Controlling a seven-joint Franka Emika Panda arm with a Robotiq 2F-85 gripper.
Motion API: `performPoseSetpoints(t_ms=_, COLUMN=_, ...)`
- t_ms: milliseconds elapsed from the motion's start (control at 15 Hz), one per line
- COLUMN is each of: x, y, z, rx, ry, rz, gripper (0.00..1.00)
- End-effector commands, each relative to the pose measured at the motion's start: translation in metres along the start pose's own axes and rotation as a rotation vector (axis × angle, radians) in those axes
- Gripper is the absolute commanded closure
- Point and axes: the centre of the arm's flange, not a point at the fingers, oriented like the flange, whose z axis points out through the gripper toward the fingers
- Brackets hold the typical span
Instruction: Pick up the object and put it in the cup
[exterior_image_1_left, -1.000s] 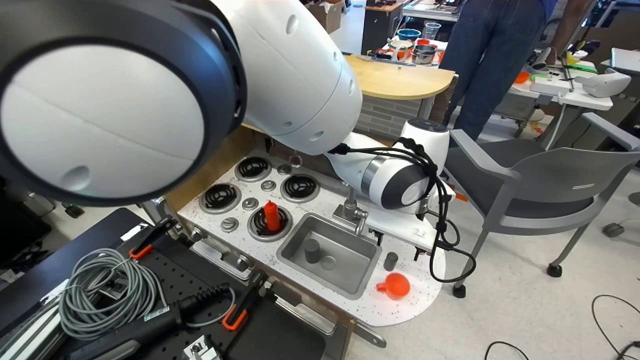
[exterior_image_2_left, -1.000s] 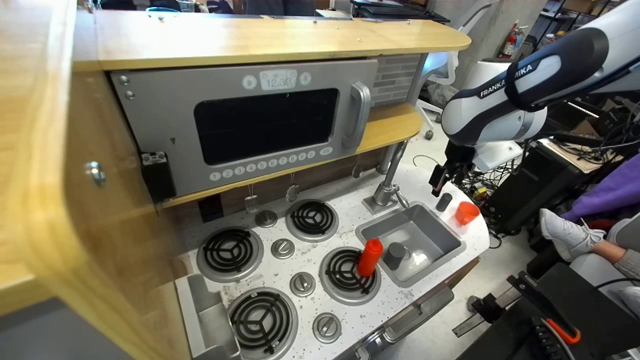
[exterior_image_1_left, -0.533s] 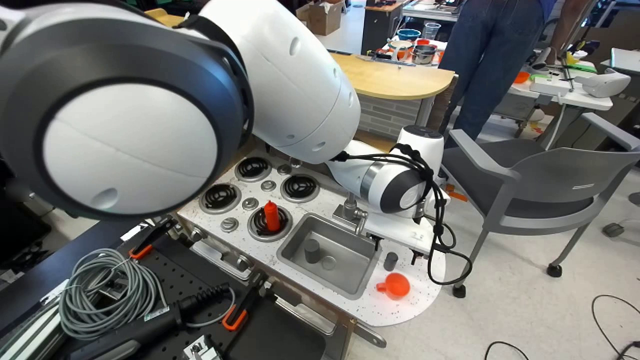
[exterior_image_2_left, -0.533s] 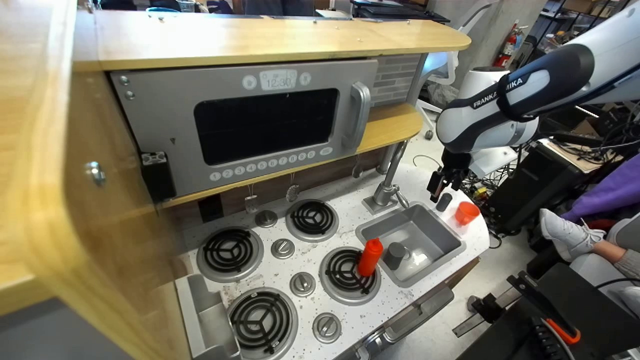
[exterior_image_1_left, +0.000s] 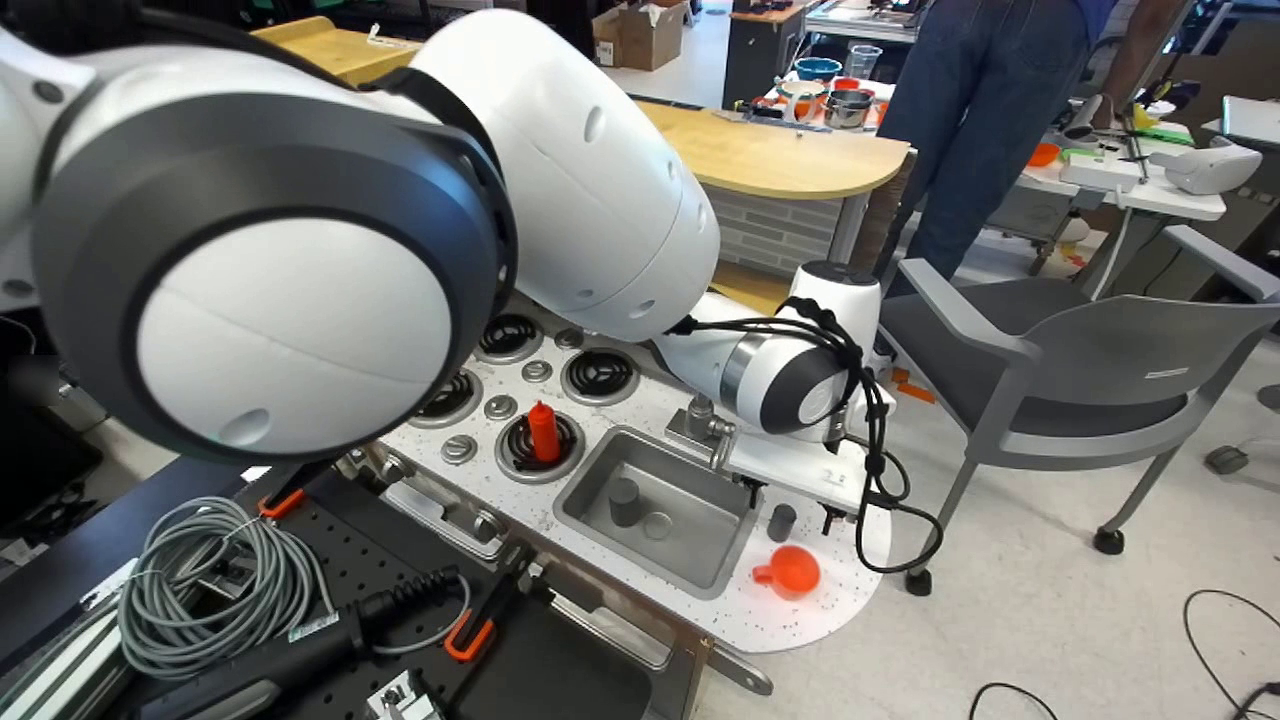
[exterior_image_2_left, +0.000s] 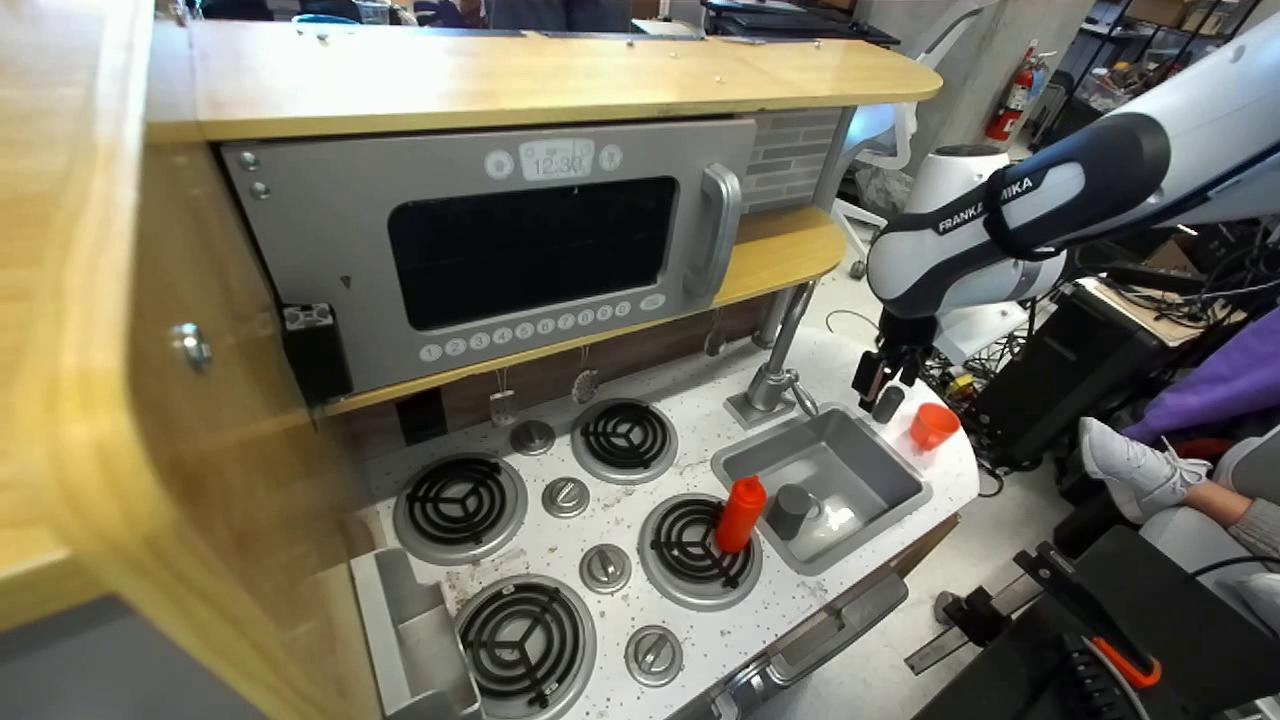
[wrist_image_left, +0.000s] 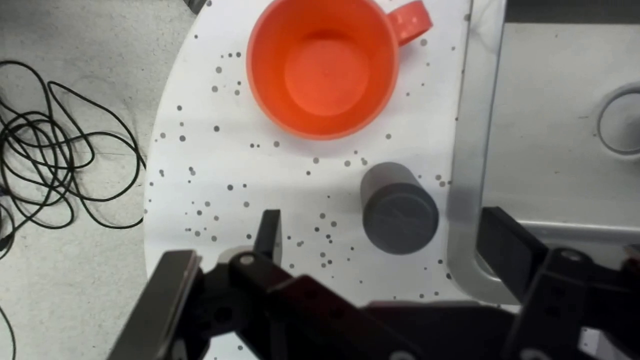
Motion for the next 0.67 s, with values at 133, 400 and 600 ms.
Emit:
performPoseSetpoints(t_ms=133, x=0.0082, y=0.0010, z=0.0069, rx=-0.027, ry=-0.026, rz=-0.028, gripper=0.00)
performPoseSetpoints(t_ms=400, x=0.0049, y=0.0067, z=0.0073, rx=-0.025, ry=-0.029, rz=-0.025, gripper=0.00)
performPoseSetpoints(t_ms=600, x=0.0040, y=0.0069, z=0.0064, rx=-0.026, ry=-0.030, rz=-0.026, gripper=0.12)
